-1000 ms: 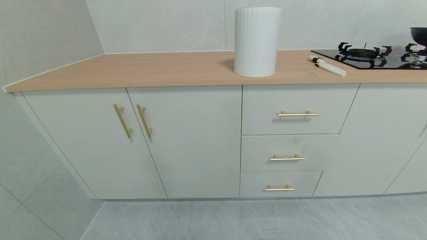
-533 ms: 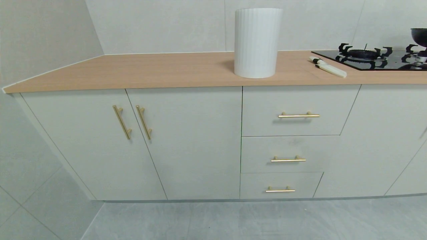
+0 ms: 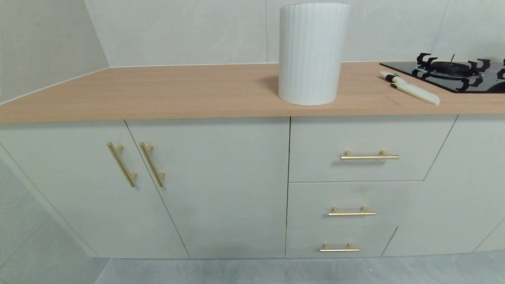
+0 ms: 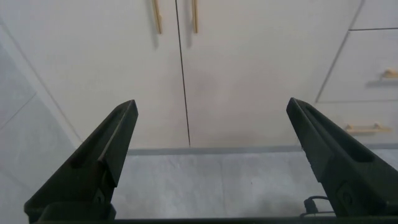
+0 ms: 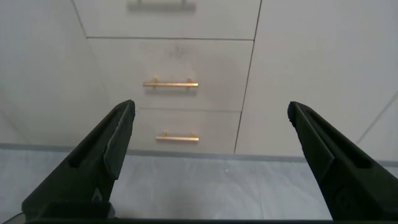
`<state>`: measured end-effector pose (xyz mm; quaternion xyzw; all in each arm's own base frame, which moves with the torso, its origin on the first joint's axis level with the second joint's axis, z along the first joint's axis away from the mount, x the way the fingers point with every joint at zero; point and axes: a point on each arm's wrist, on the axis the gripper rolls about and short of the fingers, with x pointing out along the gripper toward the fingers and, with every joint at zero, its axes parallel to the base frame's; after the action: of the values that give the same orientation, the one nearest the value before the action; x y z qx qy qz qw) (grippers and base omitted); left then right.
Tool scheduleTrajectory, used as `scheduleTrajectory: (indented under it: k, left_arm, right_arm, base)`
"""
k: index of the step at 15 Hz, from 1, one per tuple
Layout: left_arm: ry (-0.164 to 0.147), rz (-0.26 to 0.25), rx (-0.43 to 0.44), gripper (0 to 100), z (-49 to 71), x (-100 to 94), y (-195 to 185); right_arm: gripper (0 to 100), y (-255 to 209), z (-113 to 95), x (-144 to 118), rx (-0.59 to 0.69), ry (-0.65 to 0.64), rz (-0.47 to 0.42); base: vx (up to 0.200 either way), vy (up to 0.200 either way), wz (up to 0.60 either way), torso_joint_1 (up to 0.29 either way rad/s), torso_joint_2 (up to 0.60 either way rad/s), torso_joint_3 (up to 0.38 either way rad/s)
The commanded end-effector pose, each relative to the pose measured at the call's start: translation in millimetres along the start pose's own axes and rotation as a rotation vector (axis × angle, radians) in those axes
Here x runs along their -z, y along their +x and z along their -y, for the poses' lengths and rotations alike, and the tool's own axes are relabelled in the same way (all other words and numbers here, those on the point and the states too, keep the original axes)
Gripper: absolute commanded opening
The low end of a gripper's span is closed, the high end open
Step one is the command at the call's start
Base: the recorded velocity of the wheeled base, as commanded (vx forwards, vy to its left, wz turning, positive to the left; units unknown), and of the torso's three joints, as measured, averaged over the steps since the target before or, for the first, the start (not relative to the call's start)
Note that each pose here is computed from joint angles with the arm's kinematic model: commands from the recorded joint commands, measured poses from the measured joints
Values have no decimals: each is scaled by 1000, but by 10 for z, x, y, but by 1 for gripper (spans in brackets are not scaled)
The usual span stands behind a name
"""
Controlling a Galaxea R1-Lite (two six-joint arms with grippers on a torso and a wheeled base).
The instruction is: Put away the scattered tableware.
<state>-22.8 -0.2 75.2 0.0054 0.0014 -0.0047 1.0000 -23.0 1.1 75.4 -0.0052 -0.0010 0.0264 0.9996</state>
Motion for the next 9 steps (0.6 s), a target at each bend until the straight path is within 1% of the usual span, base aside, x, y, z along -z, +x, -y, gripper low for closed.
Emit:
scheduleTrajectory:
  k: [1,9]
  left_arm:
    - [0,0,0,100,0,0,0]
    - [0,0,0,100,0,0,0]
  right_arm:
    - [100,1,0,0,-1,0,-2]
    - [100,1,0,0,-1,0,-2]
  base:
    - [200,0,0,7,7,-7]
    - [200,0,0,1,2,0]
